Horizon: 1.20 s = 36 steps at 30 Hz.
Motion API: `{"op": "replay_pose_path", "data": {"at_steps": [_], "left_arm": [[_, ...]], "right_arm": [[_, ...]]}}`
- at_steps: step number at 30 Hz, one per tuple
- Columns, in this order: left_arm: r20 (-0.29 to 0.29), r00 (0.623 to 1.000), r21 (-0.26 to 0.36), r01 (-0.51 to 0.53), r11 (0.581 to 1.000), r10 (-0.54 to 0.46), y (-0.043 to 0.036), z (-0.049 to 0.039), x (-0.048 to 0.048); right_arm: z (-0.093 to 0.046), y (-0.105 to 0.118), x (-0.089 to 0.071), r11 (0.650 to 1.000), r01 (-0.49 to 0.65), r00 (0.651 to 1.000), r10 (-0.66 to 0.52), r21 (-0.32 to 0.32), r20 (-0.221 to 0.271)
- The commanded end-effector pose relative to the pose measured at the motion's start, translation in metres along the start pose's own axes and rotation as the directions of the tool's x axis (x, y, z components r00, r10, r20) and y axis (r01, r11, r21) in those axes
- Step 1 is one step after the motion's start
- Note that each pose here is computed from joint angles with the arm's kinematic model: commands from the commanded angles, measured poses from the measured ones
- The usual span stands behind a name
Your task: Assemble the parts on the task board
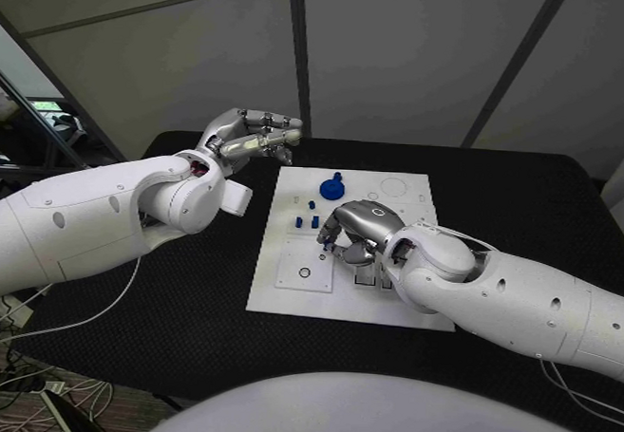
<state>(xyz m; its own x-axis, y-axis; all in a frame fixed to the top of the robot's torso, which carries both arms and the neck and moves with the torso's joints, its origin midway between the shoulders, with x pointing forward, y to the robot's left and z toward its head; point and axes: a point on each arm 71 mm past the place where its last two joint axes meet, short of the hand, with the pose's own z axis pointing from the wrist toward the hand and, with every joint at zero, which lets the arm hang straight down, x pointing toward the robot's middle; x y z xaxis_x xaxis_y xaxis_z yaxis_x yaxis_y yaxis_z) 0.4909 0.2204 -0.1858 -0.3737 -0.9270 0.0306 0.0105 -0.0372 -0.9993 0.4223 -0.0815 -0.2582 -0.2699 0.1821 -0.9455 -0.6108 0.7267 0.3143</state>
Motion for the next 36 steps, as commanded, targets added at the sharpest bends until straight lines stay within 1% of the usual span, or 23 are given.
{"op": "replay_pose_path", "data": {"at_steps": [1,22,36], "left_arm": [[-0.012,1.0,0.007,0.007,1.0,-0.007,-0.0014,0.0007,0.001],[-0.018,1.0,0.005,0.01,1.0,-0.01,-0.0012,0.0015,0.0027],[-0.02,1.0,0.005,0.011,1.0,-0.011,-0.001,0.0021,0.0034]], "right_arm": [[0.001,0.001,0.001,1.0,0.002,1.0,-0.002,-0.011,-0.016],[0.005,0.004,0.011,1.0,0.023,0.998,-0.024,-0.016,-0.05],[0.006,0.004,0.014,0.999,0.035,0.997,-0.035,-0.013,-0.068]]}}
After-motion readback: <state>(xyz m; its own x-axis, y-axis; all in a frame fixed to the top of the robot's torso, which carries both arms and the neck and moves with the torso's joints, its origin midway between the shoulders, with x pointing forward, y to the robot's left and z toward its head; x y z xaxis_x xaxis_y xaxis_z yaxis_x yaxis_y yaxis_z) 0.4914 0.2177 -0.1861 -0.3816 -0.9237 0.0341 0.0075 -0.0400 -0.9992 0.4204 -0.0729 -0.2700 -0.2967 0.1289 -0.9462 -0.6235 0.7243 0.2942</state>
